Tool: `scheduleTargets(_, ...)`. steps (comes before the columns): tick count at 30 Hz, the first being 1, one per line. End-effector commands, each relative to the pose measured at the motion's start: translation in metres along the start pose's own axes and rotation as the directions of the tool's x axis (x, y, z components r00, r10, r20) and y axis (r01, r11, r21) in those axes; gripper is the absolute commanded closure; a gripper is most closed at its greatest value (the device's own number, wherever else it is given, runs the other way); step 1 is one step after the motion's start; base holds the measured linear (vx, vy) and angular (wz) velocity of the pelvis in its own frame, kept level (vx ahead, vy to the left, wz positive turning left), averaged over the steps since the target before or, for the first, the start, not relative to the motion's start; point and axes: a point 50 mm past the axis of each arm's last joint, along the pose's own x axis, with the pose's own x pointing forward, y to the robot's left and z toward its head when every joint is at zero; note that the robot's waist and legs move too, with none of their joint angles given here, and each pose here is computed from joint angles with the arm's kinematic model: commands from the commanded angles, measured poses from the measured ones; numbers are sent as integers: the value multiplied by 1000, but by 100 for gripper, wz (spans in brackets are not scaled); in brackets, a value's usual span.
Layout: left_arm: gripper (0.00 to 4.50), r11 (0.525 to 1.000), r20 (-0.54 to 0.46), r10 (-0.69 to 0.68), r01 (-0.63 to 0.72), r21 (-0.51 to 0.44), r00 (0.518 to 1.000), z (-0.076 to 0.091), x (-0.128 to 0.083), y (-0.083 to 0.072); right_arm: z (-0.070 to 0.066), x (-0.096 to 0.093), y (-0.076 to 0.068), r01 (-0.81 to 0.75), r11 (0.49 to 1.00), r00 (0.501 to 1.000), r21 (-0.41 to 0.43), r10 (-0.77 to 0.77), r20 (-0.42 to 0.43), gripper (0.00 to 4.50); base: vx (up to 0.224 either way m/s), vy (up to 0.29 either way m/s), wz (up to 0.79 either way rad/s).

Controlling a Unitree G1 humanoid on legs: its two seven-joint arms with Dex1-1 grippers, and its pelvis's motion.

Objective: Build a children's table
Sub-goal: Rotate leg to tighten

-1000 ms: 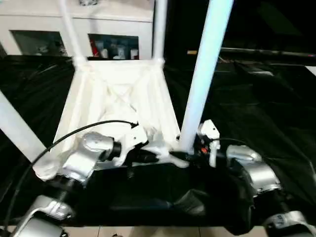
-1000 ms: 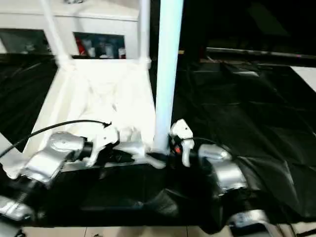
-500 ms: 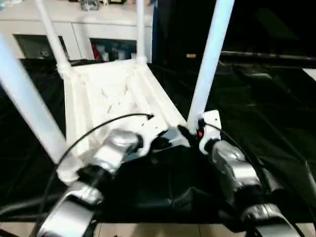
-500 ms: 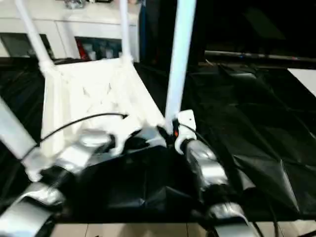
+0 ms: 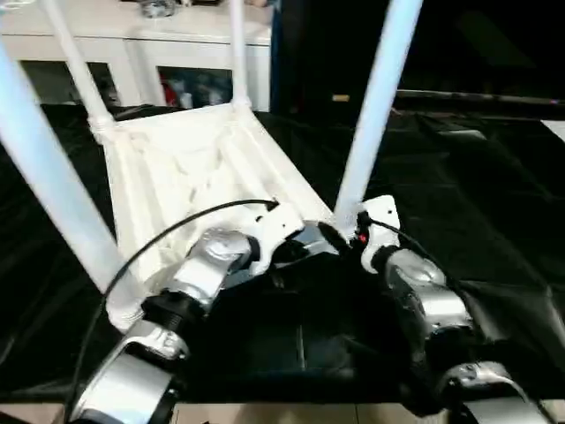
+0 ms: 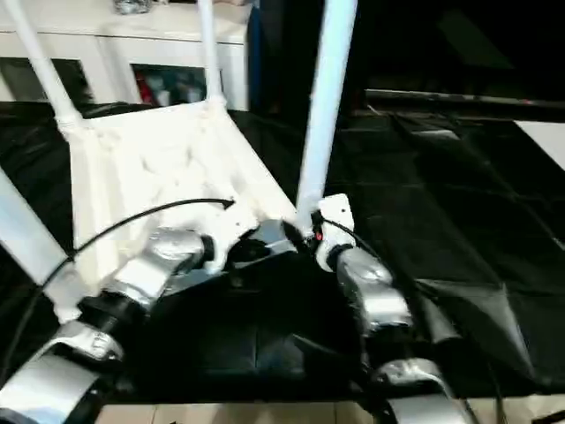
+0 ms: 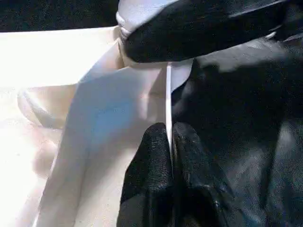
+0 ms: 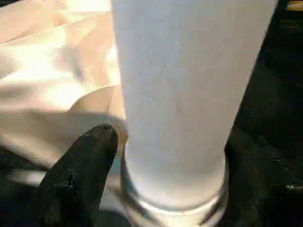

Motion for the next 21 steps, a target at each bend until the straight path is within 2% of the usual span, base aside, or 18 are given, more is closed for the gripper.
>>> scheduleTargets(1, 450, 997, 78, -67, 70, -42, 995, -7, -2, -8, 7, 5, 24, -222, 974, 975, -38, 222, 7, 62, 0, 0, 0)
scheduleTargets(4, 450, 994, 95, -105, 108, -35, 990, -7, -7, -9, 8, 0, 21, -260, 964, 965, -47, 261, 4, 62, 0, 0, 0)
scheduleTargets(5, 450, 985, 106, -169, 171, -19, 980, -10, -17, -10, 12, -9, 16, -311, 948, 950, -59, 312, 2, 62, 0, 0, 0)
scheduleTargets(9, 450, 968, 100, -246, 249, -24, 964, -18, -32, -12, 14, -18, 11, -374, 925, 927, -69, 375, -9, 62, 0, 0, 0)
scheduleTargets(14, 450, 965, 91, -254, 259, -45, 963, -27, -43, -8, 11, -26, 11, -444, 893, 896, -71, 441, -52, 62, 0, 0, 0)
scheduleTargets(16, 450, 967, 88, -248, 252, -46, 965, -28, -46, -7, 8, -27, 12, -459, 885, 888, -70, 455, -71, 96, 0, 0, 0)
scheduleTargets(18, 450, 966, 89, -251, 255, -50, 964, -28, -47, -7, 7, -28, 12, -470, 880, 882, -72, 465, -82, 96, 0, 0, 0)
scheduleTargets(21, 450, 966, 87, -249, 254, -52, 965, -29, -48, -6, 5, -28, 14, -486, 871, 872, -75, 479, -100, 135, 0, 0, 0)
